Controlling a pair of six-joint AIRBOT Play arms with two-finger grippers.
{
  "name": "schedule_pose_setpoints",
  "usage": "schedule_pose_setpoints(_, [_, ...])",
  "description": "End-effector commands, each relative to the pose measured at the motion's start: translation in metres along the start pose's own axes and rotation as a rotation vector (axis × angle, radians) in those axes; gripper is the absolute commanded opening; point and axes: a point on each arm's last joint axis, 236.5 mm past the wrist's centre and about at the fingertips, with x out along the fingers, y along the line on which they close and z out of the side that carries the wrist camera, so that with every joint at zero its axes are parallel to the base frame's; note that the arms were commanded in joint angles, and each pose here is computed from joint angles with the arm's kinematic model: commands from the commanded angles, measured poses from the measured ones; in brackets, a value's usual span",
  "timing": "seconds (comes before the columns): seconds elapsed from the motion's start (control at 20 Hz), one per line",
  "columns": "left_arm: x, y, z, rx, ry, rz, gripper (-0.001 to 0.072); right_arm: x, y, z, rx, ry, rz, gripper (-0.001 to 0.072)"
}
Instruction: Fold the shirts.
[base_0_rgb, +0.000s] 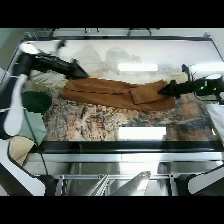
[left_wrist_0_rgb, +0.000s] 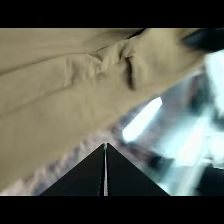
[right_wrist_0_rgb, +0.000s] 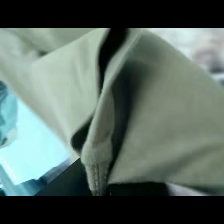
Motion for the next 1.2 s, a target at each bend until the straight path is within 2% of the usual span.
schedule_pose_setpoints(0.0, [0.106,-0.011,-0.003,0.155,-0.015,0.191,0.0003,-0.027,0.048,-0.002,-0.082,-0.002,0.026,0.0028])
schedule_pose_setpoints(0.2, [0.196,-0.002,-0.023,0.221,0.073,0.312,0.0004,-0.046,0.111,-0.006,-0.154,-0.022,0.124,0.0029])
schedule_pose_setpoints(0.45, [0.235,0.005,-0.029,0.189,0.103,0.306,0.0004,-0.041,0.162,-0.016,-0.176,0.0,0.22,0.0029])
schedule_pose_setpoints(0.55, [0.23,-0.005,-0.026,0.139,0.09,0.25,0.0005,-0.028,0.174,-0.02,-0.183,0.019,0.234,0.0029])
schedule_pose_setpoints(0.65, [0.193,-0.046,-0.008,0.111,0.045,0.105,0.0005,-0.009,0.183,-0.017,-0.169,0.009,0.221,0.0029])
schedule_pose_setpoints(0.7, [0.159,-0.081,0.003,0.113,0.014,-0.015,0.0005,0.003,0.189,-0.013,-0.165,-0.008,0.21,0.0029])
schedule_pose_setpoints(0.9, [-0.055,-0.228,0.035,0.289,-0.189,-0.532,0.0005,0.066,0.221,0.007,-0.213,-0.14,0.149,0.003])
schedule_pose_setpoints(1.0, [-0.15,-0.257,0.032,0.386,-0.308,-0.65,0.0005,0.106,0.245,0.019,-0.255,-0.245,0.114,0.0029])
schedule_pose_setpoints(1.15, [-0.214,-0.251,0.018,0.438,-0.401,-0.634,0.0006,0.181,0.284,0.021,-0.336,-0.293,0.094,0.0028])
